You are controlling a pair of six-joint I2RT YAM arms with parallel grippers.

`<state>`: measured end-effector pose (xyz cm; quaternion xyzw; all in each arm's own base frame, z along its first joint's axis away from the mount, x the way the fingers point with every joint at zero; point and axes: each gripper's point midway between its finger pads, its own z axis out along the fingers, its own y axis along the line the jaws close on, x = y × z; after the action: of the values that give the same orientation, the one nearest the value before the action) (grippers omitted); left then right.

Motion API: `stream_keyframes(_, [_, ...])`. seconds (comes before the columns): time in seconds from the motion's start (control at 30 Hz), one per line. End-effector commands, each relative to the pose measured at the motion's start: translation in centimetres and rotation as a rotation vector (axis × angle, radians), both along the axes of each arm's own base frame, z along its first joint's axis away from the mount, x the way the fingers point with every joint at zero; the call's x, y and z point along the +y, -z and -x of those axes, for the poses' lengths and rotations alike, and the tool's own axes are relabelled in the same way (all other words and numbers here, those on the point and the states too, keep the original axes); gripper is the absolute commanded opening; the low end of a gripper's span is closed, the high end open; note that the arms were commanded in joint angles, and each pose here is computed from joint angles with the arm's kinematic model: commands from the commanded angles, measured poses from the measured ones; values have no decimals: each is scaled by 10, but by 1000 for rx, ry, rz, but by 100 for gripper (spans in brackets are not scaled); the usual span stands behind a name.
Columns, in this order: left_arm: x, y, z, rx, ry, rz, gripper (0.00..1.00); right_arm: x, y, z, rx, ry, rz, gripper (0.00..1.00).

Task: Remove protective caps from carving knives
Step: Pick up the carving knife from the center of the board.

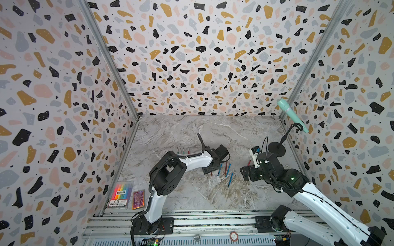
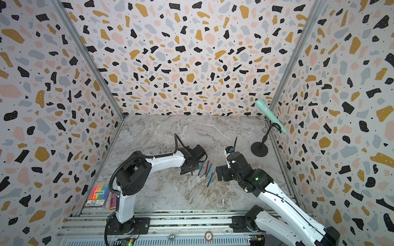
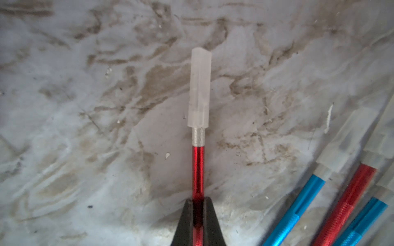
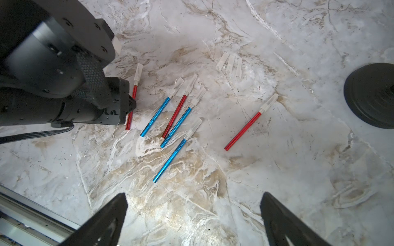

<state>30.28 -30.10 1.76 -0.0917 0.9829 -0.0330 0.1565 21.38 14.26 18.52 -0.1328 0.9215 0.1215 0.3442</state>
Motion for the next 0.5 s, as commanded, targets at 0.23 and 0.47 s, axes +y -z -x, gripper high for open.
stream_keyframes(0.23, [4, 8, 10, 39, 68, -11, 0, 0, -1, 0, -6, 10, -4, 99])
stream_keyframes(0.47, [1, -40, 5, -82, 187, 56, 0, 0, -2, 0, -8, 9, -7, 99])
